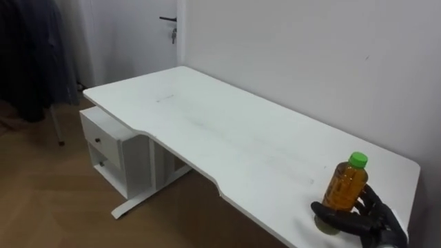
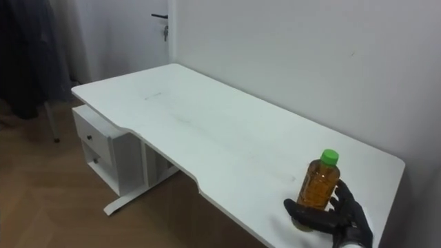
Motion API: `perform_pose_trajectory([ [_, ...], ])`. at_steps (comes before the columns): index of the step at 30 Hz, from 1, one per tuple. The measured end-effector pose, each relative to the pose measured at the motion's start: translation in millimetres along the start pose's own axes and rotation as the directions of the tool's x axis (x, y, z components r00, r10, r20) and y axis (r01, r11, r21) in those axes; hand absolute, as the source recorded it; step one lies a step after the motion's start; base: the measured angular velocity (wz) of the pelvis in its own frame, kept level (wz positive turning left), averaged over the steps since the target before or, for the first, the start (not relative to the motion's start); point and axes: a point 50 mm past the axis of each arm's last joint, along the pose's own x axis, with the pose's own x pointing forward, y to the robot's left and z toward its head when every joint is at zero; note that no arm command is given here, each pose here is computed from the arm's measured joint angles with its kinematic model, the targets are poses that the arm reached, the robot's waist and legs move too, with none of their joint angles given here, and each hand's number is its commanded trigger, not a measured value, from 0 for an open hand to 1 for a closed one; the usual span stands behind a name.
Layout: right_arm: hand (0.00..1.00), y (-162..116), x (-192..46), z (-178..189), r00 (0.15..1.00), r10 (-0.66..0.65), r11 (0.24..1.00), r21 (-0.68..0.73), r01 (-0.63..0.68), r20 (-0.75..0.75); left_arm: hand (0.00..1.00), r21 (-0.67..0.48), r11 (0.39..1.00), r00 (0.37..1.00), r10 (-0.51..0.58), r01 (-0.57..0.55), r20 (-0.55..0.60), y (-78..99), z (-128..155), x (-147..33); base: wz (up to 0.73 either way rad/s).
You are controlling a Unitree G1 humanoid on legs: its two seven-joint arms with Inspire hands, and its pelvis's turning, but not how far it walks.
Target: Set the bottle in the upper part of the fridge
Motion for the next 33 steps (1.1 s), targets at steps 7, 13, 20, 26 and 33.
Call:
perform_pose_trajectory([
  [7, 0.0, 2, 11, 13, 1.0, -0.02, 1.0, -0.008, 0.02, 0.015, 0.0, -0.045, 0.999, 1.0, 0.011, -0.01, 0.004, 0.8, 1, 0.0, 0.02],
  [13, 0.0, 3, 13, 20, 0.999, -0.019, 1.0, -0.004, 0.019, 0.032, 0.0, -0.081, 0.996, 0.999, 0.036, -0.034, 0.032, 6.0, 7, -0.2, 0.02],
  [20, 0.68, -15, 16, 33, 0.995, -0.077, 0.996, -0.038, 0.08, 0.066, 0.0, -0.101, 0.994, 0.998, 0.051, -0.046, 0.04, 12.6, 6, -0.9, 0.07],
  [26, 1.0, -20, 17, 37, 0.993, -0.094, 0.994, -0.048, 0.098, 0.078, 0.0, -0.137, 0.989, 0.997, 0.057, -0.051, 0.043, 15.1, 5, -1.3, 0.0],
  [33, 1.0, -19, 19, 40, 0.992, -0.093, 0.994, -0.05, 0.098, 0.081, 0.0, -0.156, 0.986, 0.997, 0.063, -0.056, 0.042, 17.9, 5, -1.7, 0.04],
])
